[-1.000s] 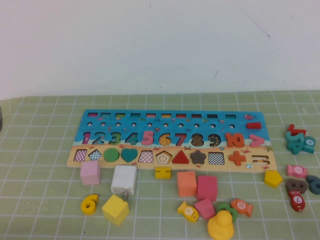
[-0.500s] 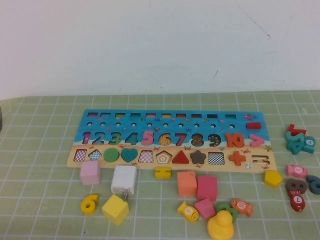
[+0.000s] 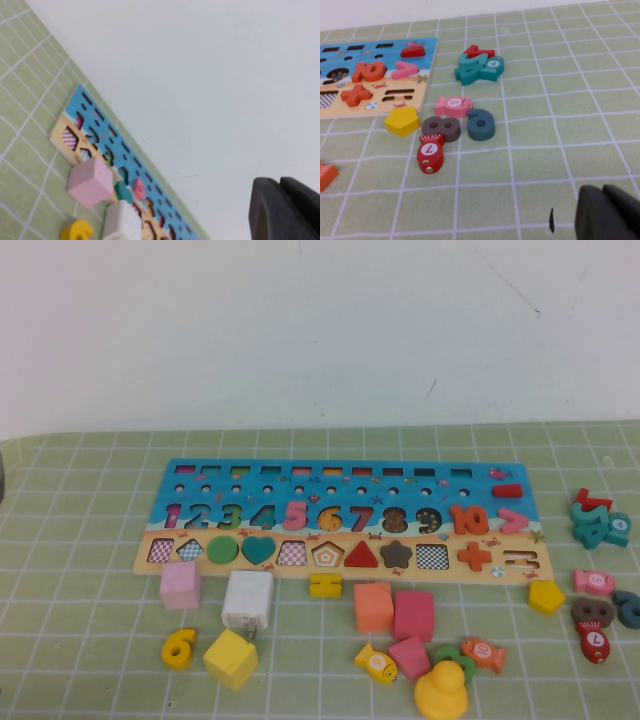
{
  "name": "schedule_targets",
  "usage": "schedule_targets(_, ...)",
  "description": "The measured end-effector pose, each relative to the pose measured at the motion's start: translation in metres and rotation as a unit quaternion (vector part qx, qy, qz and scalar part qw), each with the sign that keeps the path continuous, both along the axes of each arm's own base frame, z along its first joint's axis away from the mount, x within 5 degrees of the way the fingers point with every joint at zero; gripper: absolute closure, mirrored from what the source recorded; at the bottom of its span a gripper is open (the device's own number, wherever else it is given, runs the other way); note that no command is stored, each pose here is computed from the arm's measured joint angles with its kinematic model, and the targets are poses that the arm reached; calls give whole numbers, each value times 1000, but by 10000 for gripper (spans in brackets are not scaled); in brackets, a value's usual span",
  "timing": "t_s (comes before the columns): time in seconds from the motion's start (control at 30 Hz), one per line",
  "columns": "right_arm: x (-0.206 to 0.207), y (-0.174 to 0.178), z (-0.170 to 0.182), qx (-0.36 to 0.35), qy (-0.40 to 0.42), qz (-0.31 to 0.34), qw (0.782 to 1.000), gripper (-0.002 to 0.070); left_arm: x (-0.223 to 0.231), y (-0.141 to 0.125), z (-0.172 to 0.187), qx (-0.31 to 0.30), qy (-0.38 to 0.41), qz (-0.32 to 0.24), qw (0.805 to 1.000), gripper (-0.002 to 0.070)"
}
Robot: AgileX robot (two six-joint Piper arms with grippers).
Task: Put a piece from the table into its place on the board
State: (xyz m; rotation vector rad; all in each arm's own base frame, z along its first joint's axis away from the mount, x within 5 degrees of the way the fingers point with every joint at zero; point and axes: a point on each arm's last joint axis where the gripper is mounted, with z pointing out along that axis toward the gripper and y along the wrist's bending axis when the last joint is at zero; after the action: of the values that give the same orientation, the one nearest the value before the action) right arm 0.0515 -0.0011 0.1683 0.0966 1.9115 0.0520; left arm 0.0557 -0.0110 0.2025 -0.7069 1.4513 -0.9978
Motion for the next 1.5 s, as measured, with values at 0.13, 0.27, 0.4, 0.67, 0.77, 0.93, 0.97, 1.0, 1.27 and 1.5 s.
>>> schedule_targets(0.13,0,0,0,0,0,0,1000,678,0,1,1,-20,-3,4,1000,676)
schedule_targets(0.27,0,0,0,0,0,0,1000,678,0,1,1,-25,-2,1,1000,676)
schedule_targets(0.4,0,0,0,0,0,0,1000,678,-7,-7,26,102,-27,-45,993,676)
schedule_targets(0.67,0,0,0,-1,0,0,1000,678,-13,-17,114,365,-19,-125,922,676)
schedule_targets(0.77,0,0,0,-1,0,0,1000,678,-1,-22,140,451,17,-175,875,676)
schedule_targets(0.93,0,0,0,-1,0,0,1000,678,32,-33,172,578,53,-283,764,676)
schedule_targets(0.97,0,0,0,-1,0,0,1000,678,40,-36,177,594,57,-303,743,676)
schedule_targets(1.0,0,0,0,-1,0,0,1000,678,49,-38,181,605,63,-321,726,676)
schedule_targets(1.27,0,0,0,-1,0,0,1000,678,116,-63,176,660,135,-407,617,676)
schedule_targets(1.5,0,0,0,-1,0,0,1000,678,148,-99,130,676,251,-434,540,676)
